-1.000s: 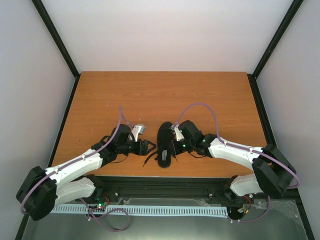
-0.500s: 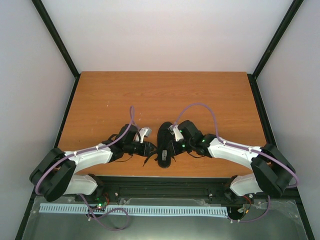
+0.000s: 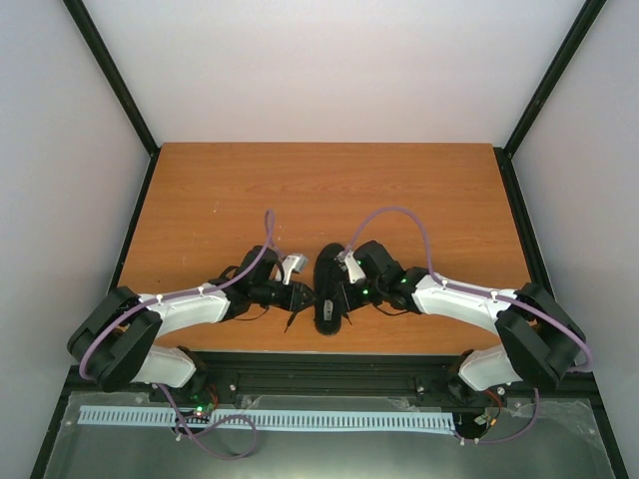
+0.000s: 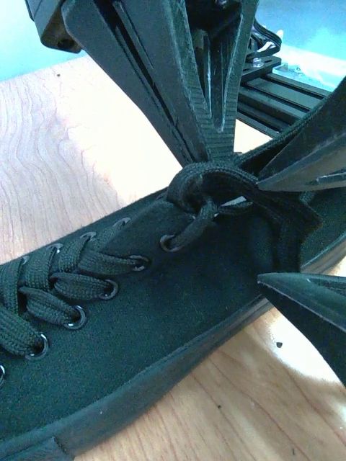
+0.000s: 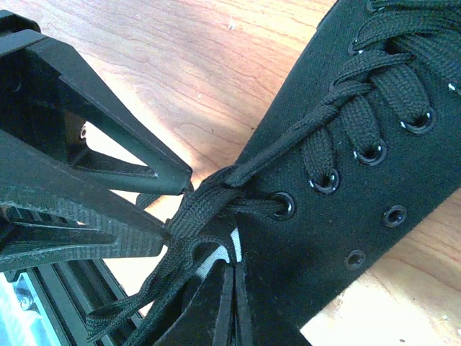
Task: Tie the shoes
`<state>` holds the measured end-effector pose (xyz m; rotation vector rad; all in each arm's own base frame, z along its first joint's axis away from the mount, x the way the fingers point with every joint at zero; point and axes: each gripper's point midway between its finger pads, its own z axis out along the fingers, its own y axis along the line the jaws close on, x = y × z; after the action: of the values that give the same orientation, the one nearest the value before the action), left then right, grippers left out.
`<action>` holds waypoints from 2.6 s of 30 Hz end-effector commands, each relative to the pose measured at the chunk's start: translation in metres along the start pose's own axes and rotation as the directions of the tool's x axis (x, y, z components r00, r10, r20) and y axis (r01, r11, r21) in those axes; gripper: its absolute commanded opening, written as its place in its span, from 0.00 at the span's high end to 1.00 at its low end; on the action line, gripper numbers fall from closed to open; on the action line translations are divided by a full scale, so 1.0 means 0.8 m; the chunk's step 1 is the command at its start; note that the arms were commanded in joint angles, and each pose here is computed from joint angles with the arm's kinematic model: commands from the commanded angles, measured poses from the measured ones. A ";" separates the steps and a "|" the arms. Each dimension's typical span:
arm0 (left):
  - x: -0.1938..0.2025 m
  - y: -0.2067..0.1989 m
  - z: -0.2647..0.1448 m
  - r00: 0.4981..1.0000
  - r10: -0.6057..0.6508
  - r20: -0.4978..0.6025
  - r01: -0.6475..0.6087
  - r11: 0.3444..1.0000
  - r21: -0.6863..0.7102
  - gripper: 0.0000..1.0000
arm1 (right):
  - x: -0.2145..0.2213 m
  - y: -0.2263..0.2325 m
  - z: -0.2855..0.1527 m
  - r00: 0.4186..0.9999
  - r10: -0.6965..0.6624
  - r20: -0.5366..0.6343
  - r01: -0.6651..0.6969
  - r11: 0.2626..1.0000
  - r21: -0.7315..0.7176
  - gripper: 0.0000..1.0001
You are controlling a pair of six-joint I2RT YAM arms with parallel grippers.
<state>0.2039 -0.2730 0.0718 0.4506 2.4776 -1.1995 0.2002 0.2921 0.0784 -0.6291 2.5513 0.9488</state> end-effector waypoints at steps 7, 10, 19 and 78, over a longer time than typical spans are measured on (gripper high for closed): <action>-0.014 -0.019 -0.005 0.998 0.060 0.037 -0.063 0.996 0.065 0.63 | -0.003 0.006 0.005 1.000 -0.015 -0.003 0.015 1.000 -0.010 0.97; -0.014 -0.020 -0.005 0.997 0.062 0.042 -0.065 0.995 0.069 0.66 | -0.004 0.005 0.005 1.000 -0.013 -0.002 0.013 1.000 -0.008 0.97; -0.018 -0.016 -0.008 0.996 0.054 0.066 -0.057 0.997 0.043 0.93 | -0.007 0.010 0.002 1.000 -0.021 0.000 0.021 1.000 -0.011 0.97; -0.050 0.007 -0.028 0.991 -0.010 0.132 0.025 0.994 -0.108 0.56 | -0.022 0.009 0.021 0.999 -0.022 0.039 0.022 1.000 0.016 0.97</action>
<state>0.2257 -0.2573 0.1028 0.3616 2.3735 -1.0961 0.2142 0.3139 0.0736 -0.6309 2.5342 0.9292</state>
